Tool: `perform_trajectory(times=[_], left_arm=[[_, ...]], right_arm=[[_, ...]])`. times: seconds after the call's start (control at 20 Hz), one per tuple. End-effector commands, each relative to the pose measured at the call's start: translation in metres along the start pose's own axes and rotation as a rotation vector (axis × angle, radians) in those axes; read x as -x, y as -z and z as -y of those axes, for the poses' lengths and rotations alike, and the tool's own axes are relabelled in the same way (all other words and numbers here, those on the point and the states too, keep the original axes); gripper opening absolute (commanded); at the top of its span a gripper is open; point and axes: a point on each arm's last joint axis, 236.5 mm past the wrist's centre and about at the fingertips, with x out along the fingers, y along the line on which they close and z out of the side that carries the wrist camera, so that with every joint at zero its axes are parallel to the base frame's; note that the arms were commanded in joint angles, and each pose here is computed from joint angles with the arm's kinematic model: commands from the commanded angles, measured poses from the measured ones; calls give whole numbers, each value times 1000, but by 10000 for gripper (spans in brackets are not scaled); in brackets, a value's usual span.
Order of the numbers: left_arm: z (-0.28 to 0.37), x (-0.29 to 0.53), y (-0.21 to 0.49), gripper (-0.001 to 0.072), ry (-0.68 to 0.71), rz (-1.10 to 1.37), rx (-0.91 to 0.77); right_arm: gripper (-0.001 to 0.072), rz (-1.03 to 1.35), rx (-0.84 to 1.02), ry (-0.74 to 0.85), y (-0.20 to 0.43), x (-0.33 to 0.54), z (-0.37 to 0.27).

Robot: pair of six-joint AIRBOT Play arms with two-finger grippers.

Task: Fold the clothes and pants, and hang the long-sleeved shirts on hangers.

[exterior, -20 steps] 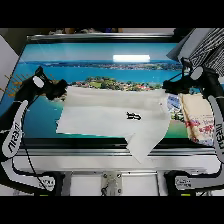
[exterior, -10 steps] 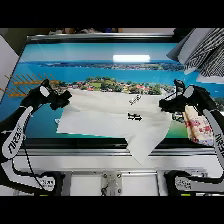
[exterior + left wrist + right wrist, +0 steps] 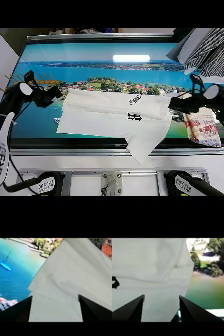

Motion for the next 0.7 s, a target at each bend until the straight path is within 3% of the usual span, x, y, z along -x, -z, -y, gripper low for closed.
perform_trajectory(times=[0.0,0.3,0.65], left_arm=[[-29,22,40,622,-66,-31,-35],[-25,20,111,622,50,-69,81],[-29,25,127,622,64,-54,90]], right_arm=[[463,-83,-133,18,67,10,16],[464,-267,-404,-132,180,-59,-10],[463,-275,-365,-135,204,-85,-28]])
